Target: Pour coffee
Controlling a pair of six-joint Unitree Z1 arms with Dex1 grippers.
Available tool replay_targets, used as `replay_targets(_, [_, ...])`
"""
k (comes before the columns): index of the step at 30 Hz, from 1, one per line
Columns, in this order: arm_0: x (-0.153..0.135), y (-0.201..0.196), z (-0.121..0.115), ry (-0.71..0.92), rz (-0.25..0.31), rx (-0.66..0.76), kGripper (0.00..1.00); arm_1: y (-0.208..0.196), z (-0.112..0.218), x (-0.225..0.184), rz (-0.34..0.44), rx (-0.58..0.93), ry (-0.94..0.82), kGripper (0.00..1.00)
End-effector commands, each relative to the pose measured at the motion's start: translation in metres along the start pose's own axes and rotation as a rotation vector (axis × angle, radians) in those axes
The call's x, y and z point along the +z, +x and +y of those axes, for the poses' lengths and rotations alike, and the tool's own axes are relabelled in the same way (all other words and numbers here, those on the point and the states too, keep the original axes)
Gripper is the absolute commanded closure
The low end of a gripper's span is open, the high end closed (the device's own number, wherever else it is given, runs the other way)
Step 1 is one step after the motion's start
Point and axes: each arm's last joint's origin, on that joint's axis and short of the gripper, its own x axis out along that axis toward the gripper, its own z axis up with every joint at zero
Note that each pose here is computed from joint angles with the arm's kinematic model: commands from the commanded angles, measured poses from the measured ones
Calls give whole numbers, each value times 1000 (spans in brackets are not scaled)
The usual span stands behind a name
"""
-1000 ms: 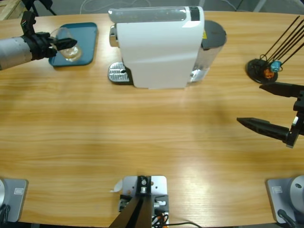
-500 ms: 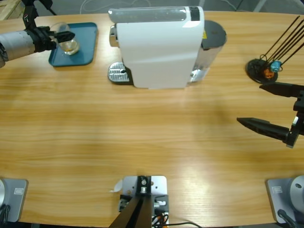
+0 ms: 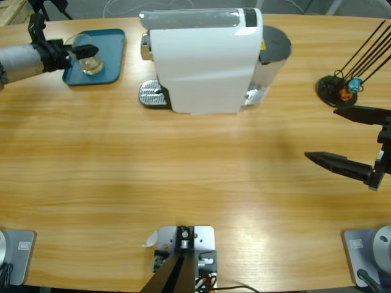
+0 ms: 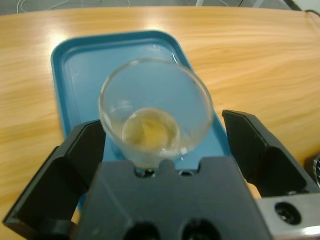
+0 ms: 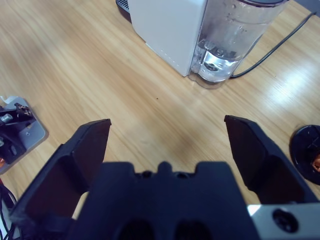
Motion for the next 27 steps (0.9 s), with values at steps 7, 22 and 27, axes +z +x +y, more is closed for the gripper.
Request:
replay_targets(7, [15,-182,-105,163,-98,-319,69,-1,3,-4,11,35,-16,0])
replay_targets(22, [-27,-223,-117,305,170,-294,13,10,3,-2,64,91,-12,0])
replay_targets(27, [-35,-223,-113,310,168,-270,13,10,4,-2,67,94,-11,0])
